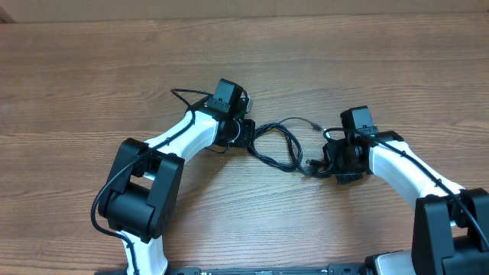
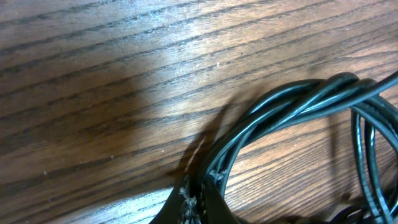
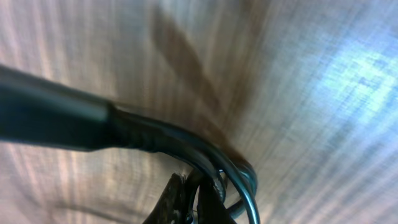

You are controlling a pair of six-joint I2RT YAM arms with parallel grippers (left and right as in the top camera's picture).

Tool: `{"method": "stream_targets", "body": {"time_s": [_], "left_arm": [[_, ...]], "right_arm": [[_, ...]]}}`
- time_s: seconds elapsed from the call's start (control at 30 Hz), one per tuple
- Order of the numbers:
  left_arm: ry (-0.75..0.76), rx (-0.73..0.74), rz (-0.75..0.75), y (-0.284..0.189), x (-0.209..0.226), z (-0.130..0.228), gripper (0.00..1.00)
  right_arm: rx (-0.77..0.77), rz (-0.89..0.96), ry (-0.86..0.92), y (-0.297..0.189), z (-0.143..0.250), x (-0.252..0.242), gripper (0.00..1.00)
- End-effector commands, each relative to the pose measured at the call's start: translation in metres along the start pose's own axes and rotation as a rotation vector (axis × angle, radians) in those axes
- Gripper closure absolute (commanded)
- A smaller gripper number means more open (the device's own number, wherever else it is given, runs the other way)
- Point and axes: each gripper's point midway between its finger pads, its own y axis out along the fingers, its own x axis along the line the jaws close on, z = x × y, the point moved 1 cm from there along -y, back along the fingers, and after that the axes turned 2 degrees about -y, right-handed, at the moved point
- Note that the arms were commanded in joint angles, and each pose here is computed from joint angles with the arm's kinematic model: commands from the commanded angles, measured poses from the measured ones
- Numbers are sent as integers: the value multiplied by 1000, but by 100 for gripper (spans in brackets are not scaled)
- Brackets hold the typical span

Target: Untangle cables

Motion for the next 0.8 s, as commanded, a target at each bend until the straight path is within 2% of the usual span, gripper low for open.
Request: {"method": "stream_targets", "body": {"time_s": [0.0, 0.33, 0.47, 0.77], "left_arm": [[-63, -21, -98, 1, 35, -4, 96], [-129, -34, -109, -5, 53, -10, 96], [-144, -31, -101, -8, 59, -11, 96], [-122, -8, -51, -11, 62, -9, 96]], "right_arm": [[-18, 62, -41, -1, 4, -16, 96], [12, 117, -182, 3, 43, -25, 96], [17, 112, -214, 2, 40, -24, 96], [35, 140, -321, -11, 6, -30, 96]]}}
